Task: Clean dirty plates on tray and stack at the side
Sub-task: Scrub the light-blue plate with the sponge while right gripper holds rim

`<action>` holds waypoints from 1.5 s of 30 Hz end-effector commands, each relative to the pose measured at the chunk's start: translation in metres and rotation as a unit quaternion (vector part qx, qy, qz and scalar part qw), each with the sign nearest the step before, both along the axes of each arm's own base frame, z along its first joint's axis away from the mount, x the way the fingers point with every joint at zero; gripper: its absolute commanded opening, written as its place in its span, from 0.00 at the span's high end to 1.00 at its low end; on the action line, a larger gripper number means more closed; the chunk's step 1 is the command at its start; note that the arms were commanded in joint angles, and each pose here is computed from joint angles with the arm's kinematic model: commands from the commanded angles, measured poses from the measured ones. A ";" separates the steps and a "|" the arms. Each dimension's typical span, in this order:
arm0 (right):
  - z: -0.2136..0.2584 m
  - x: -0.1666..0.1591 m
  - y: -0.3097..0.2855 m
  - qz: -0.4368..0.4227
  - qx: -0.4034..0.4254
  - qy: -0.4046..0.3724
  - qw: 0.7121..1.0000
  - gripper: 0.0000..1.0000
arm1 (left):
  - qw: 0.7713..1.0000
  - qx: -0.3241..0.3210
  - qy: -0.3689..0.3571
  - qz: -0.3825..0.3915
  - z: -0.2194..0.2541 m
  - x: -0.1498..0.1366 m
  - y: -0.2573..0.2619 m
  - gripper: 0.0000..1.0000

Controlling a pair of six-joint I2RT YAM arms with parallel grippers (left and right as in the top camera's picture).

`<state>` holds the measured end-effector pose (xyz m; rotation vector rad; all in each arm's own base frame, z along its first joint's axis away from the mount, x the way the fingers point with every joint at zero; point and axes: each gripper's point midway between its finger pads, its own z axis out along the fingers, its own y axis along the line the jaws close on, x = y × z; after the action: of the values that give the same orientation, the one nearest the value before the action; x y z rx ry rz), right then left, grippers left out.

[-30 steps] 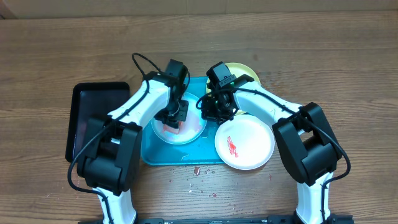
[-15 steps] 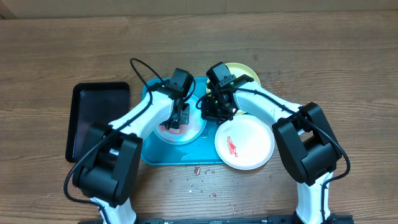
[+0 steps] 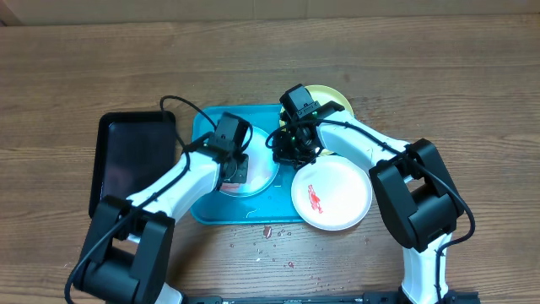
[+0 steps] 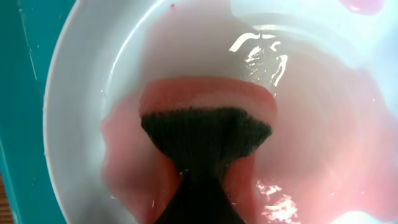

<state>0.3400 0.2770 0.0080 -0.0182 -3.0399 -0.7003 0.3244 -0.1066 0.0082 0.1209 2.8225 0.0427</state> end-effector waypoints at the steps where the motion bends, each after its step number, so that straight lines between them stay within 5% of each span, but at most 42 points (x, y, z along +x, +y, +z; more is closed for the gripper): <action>1: -0.003 0.002 -0.003 -0.005 -0.003 0.002 1.000 0.96 | 0.998 0.021 0.048 -0.025 -0.028 -0.028 0.011 0.96; 5: -0.003 0.001 -0.003 -0.005 -0.003 0.001 1.000 0.96 | 0.996 0.039 0.024 -0.078 -0.024 -0.016 0.010 0.96; 12: -0.003 0.002 -0.003 -0.005 -0.003 0.001 1.000 0.96 | 0.979 0.186 -0.085 -0.001 0.004 0.027 0.063 0.96; 18: -0.003 0.002 -0.003 -0.005 -0.003 0.001 1.000 0.96 | 0.974 0.176 -0.139 0.020 0.017 0.052 0.065 0.96; 22: -0.003 0.001 -0.003 -0.005 -0.003 0.001 1.000 0.96 | 0.983 0.123 -0.135 -0.002 0.011 0.054 0.046 0.96; 25: -0.003 0.001 -0.003 -0.005 -0.003 0.001 1.000 0.96 | 0.991 -0.005 -0.095 -0.094 -0.002 0.041 -0.006 0.96; 28: -0.003 0.001 -0.003 -0.005 -0.003 0.001 1.000 0.96 | 0.971 -0.139 -0.063 -0.182 0.001 0.020 -0.057 0.96; 33: -0.003 0.001 -0.002 -0.004 -0.003 0.001 1.000 0.96 | 0.971 -0.136 -0.029 -0.195 0.002 0.011 -0.056 0.96; 41: -0.003 0.001 -0.002 -0.004 -0.003 0.001 1.000 0.96 | 0.934 -0.210 0.042 -0.285 0.028 -0.022 -0.083 0.96; 45: -0.002 0.001 -0.001 -0.003 -0.001 0.003 1.000 0.96 | 0.937 -0.201 0.024 -0.286 0.029 -0.013 -0.083 0.96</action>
<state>0.3417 0.2739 0.0074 -0.0361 -3.0416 -0.6932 0.3056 -0.1701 0.0269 0.7475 2.7485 -0.5708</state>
